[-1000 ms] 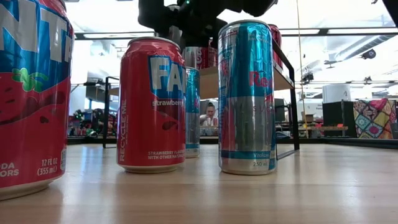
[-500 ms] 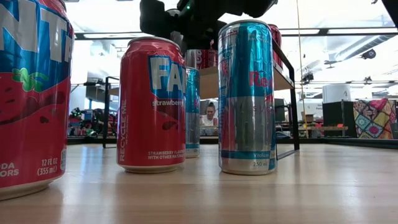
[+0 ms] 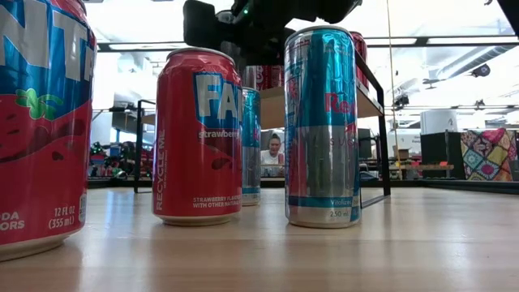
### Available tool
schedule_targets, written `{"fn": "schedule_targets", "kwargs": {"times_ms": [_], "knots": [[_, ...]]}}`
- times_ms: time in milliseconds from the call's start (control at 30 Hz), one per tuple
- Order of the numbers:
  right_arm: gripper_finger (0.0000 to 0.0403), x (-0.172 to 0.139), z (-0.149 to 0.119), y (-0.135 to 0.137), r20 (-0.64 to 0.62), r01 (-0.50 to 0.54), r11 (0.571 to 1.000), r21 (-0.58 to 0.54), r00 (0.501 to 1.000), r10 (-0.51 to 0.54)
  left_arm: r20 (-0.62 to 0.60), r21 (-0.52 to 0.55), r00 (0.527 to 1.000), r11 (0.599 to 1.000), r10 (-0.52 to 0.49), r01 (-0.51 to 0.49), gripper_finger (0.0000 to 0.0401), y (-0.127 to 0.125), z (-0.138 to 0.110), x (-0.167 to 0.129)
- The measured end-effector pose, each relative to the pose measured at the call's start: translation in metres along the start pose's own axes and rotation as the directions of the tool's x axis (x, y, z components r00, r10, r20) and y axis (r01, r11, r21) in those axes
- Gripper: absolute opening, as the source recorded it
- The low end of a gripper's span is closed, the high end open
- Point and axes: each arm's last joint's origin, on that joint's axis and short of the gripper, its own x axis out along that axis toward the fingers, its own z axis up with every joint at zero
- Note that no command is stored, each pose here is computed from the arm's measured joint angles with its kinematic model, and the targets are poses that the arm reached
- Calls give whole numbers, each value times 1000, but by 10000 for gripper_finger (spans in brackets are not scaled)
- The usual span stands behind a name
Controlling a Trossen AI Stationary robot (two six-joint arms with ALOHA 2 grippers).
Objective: Place canned beverage on shelf
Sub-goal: Put the white/pink soda can on the shelf, align with the other white pink soda can
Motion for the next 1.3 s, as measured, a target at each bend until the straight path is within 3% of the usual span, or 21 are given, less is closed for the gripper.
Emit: {"fn": "schedule_targets", "kwargs": {"times_ms": [267, 1300], "knots": [[333, 0, -1, 0, -7, 0, 999, -41, 1000, 0, 0, 0, 1000, 1000, 0, 0, 327, 0, 0, 0], [336, -16, 41, 16, 50, 16, 990, -143, 999, -9, -6, 4, 1000, 1000, -4, 4, 327, -1, 0, 1]]}}
